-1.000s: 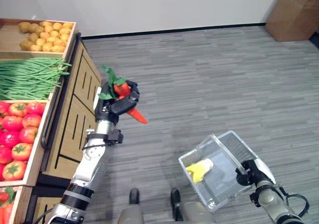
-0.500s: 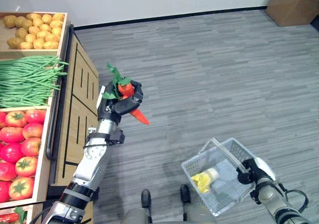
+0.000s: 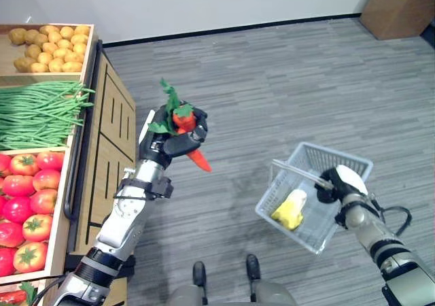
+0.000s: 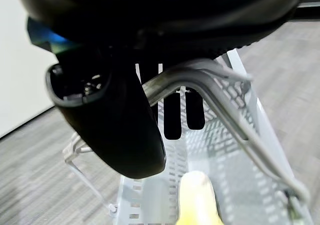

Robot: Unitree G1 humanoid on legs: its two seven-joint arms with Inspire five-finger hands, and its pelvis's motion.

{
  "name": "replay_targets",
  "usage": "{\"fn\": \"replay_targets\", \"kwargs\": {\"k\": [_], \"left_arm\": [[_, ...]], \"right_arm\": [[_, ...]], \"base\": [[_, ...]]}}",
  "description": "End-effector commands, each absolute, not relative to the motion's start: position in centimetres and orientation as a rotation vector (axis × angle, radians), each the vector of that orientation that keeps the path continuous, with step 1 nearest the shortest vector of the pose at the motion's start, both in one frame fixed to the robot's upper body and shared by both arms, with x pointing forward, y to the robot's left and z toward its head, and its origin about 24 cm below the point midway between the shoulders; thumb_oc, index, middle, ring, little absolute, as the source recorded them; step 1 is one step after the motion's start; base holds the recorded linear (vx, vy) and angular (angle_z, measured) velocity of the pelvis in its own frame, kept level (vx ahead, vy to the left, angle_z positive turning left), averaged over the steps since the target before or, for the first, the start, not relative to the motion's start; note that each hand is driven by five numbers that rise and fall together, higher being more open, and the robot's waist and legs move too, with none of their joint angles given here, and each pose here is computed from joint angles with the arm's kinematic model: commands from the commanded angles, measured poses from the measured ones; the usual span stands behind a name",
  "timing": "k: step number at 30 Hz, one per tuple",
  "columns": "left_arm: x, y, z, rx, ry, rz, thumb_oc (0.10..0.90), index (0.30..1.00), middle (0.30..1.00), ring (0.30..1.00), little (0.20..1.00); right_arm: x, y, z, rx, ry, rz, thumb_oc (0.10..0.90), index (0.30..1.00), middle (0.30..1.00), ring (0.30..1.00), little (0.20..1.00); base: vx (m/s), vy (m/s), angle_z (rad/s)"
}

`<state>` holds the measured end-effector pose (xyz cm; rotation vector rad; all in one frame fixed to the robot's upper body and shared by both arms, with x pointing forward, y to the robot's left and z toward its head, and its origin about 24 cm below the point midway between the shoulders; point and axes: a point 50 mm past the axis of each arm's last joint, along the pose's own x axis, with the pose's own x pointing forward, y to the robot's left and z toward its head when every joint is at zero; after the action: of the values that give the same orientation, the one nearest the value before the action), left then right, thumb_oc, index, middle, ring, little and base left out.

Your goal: Get the vegetables into the basket

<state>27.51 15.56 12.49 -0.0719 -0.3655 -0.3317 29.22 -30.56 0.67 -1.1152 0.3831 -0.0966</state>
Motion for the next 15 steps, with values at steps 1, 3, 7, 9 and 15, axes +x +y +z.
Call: {"fn": "replay_targets", "kwargs": {"k": [1,3,7,9,15], "left_arm": [[27.4,13.8,17.4,-0.099,-0.612,-0.459,0.4,0.3,0.3,0.3,0.3],[27.3,13.4,17.5,-0.103,-0.615,-0.487,0.4,0.3,0.3,0.3,0.3],[26.9,12.6,17.9,-0.111,-0.622,-0.545,0.4,0.3,0.3,0.3,0.3],[26.7,12.1,18.2,-0.114,-0.632,-0.59,0.4,0.3,0.3,0.3,0.3],[26.5,11.5,18.8,-0.122,-0.641,-0.642,0.4,0.3,0.3,0.3,0.3]], "right_arm": [[33.4,-30.1,7.4,-1.198,0.09,-0.175,0.4,0.3,0.3,0.3,0.3],[33.8,-29.8,7.8,-1.215,0.08,-0.165,0.4,0.3,0.3,0.3,0.3],[34.4,-29.1,8.8,-1.223,0.035,-0.145,0.4,0.3,0.3,0.3,0.3],[34.9,-28.3,9.9,-1.23,-0.024,-0.12,0.4,0.3,0.3,0.3,0.3],[35.5,-26.5,12.0,-1.268,-0.144,-0.054,0.4,0.3,0.3,0.3,0.3]], "base": [[0.0,0.0,0.0],[0.0,0.0,0.0],[0.0,0.0,0.0],[0.01,0.002,-0.02],[0.01,0.001,-0.06]]}}
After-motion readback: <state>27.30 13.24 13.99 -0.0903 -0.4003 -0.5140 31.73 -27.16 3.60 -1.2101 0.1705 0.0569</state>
